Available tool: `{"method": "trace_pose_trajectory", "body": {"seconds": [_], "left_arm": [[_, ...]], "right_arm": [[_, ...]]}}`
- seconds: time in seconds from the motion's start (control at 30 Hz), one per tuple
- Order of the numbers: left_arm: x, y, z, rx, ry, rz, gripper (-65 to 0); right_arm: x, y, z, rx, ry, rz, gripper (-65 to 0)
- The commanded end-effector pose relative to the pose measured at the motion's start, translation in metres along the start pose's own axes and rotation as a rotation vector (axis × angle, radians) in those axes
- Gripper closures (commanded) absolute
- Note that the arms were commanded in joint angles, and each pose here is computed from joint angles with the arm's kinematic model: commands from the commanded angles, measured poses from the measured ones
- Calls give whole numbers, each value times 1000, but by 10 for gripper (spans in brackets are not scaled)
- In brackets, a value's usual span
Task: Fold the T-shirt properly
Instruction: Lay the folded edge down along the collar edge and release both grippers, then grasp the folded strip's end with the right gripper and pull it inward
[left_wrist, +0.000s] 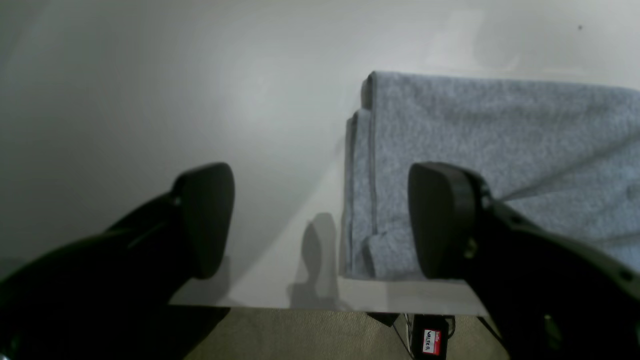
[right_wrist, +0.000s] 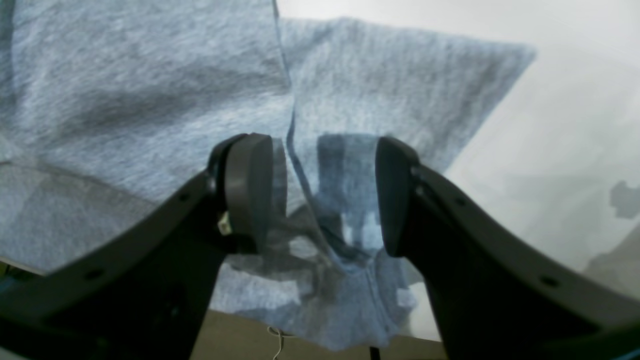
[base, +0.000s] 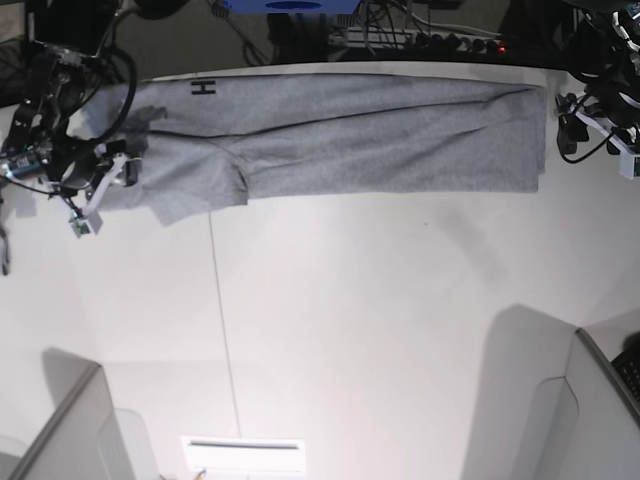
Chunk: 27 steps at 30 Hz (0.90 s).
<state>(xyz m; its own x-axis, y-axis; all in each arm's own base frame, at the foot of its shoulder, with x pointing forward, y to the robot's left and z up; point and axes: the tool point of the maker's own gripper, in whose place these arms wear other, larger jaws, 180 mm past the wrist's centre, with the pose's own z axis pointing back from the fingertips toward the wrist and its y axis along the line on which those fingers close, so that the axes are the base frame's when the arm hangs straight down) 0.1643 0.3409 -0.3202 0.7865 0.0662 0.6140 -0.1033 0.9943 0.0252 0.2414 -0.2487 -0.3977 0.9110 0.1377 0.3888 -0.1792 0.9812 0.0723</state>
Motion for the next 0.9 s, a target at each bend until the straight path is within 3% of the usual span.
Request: {"method": "trace_pose_trajectory", "body": {"seconds": [0.0, 0.47, 0.57, 0.67, 0.87], "left_arm": [[10, 3, 4, 3, -29, -23, -527], [6, 2, 3, -1, -19, -15, -527], [6, 3, 3, 1, -18, -13, -527], [6, 3, 3, 1, -18, -12, -527], [5, 3, 3, 2, -17, -11, -527]], "right_arm": [[13, -7, 8, -17, -43, 10, -308], [-9, 3, -5, 23, 34, -19, -297], [-8, 10, -6, 54, 26, 23, -210], [-13, 11, -5, 63, 46, 22, 0], [-18, 7, 7, 32, 54, 33, 0]]}}
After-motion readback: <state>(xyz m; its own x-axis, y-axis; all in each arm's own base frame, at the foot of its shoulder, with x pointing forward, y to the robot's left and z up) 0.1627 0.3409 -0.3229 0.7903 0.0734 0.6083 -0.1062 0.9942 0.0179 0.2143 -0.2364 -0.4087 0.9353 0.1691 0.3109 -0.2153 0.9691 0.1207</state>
